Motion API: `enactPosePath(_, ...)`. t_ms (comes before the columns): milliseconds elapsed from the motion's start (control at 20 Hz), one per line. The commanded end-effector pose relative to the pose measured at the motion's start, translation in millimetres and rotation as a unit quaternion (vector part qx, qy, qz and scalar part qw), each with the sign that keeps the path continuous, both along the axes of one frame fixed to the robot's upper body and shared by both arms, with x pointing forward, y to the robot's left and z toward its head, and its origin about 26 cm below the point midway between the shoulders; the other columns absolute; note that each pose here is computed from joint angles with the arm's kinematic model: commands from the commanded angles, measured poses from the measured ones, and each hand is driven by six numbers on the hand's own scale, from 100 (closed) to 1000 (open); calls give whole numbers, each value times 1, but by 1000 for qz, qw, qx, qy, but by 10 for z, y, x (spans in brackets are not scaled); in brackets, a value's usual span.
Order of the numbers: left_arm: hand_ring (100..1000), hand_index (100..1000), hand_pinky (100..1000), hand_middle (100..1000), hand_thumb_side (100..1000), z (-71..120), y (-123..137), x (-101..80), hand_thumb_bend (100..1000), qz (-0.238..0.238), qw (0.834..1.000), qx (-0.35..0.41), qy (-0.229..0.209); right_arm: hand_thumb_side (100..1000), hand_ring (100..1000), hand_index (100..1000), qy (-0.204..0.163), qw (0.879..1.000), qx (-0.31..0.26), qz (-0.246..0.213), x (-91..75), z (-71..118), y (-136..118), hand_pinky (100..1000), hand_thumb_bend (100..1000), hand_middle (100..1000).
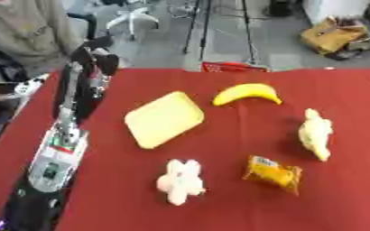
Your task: Pick up objects on the table and place them in the box.
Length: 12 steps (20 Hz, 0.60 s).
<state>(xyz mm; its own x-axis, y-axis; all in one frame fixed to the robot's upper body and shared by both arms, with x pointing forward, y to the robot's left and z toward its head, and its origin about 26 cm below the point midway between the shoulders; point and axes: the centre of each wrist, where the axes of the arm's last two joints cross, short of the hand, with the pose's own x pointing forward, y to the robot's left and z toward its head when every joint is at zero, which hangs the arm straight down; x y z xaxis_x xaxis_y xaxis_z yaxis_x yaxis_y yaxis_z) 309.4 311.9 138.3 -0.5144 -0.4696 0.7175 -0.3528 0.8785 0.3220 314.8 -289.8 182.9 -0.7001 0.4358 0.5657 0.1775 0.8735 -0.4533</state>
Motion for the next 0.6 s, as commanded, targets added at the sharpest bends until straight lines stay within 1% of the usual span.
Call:
enactPosePath(50,624,829,751,756,850,107,25,-7,794,0,1000,12,-15,828,682,942,-12,1000,-10,-2,-5,74,-22,751,398,845)
enactPosePath(450,625,829,752,757,851,114,60,-14,793,8,1000,23,-13,828,682,942,-12,1000,-11,-2,-6,75,-22,751,397,845)
enactPosePath(550,625,830,752,758,851,105,200,-33,790,30,999,34,-4,828,682,942,-12,1000,-12,-2,-6,76,-26,751,396,845)
enactPosePath(600,615,823,743,751,835,83,290,-40,795,49,999,24,-3,828,681,942,-11,1000,-12,-3,-7,71,-31,751,396,845)
